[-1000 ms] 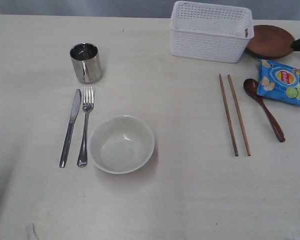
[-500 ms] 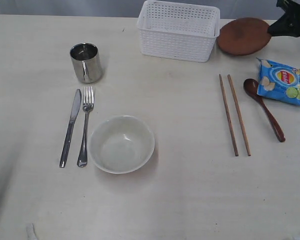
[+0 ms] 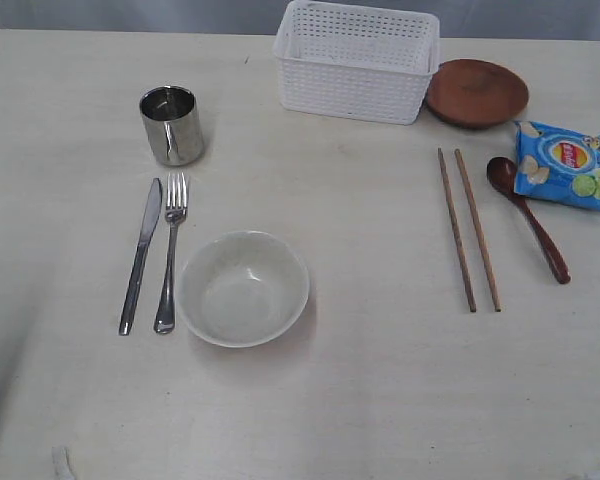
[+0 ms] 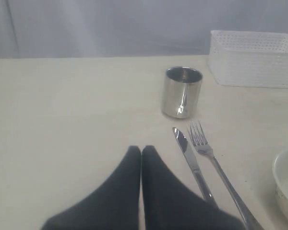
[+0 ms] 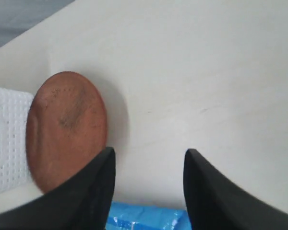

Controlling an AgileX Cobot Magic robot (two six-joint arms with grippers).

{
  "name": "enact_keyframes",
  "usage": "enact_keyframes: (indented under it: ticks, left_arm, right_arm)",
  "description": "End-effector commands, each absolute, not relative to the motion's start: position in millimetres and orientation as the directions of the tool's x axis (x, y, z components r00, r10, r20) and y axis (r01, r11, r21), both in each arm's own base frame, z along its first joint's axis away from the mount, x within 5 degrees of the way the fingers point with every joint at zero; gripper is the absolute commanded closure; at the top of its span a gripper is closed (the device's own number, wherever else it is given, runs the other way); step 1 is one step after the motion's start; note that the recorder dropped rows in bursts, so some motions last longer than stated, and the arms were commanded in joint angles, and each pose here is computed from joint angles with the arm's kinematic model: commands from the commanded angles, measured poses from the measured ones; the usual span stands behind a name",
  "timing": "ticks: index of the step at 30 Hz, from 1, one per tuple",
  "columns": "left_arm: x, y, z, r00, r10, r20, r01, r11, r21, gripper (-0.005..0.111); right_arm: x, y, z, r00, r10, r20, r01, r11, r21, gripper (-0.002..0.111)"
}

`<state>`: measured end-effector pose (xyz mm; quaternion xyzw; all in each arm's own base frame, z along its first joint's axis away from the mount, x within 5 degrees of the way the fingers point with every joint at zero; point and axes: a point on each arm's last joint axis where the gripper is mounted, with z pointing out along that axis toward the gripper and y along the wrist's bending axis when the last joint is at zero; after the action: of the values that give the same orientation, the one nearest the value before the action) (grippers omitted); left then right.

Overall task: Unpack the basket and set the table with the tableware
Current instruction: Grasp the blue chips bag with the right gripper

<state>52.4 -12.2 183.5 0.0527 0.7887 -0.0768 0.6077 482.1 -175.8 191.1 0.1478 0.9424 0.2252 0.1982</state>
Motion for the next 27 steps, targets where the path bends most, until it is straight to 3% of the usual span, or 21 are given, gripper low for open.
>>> enact_keyframes:
  ticks: [1,15,23,25,27]
  left_arm:
    - [52.2,-12.6,182.7,-0.254,-0.009,-0.967,0.184,0.981,-0.057,0.107]
    - [52.2,-12.6,182.7,-0.254,-0.009,-0.967,0.184,0.981,-0.057,0.107]
    - [52.2,-12.6,182.7,-0.254,-0.009,-0.967,0.184,0.981,-0.057,0.107]
    - [52.2,-12.6,182.7,-0.254,-0.009,-0.967,0.184,0.981,-0.057,0.107]
    - [52.2,-12.6,182.7,-0.254,-0.009,-0.967,0.184,0.981,-0.057,0.107]
  right_arm:
    - [466.4,-188.5,190.2,-0.871,0.428,-0.240,0.278,0.834,0.478,0.064]
    - [433.2,-172.9,126.4,-0.909,0.417,-0.006,0.351,0.773,0.529,0.064]
    - [422.0,-171.5,110.9,-0.929,0.369,0.020,0.321,0.781,0.536,0.064]
    - [421.2,-171.1,108.7,-0.931,0.364,0.025,0.320,0.781,0.536,0.068]
    - [421.1,-171.8,108.9,-0.935,0.353,0.014,0.305,0.785,0.540,0.080]
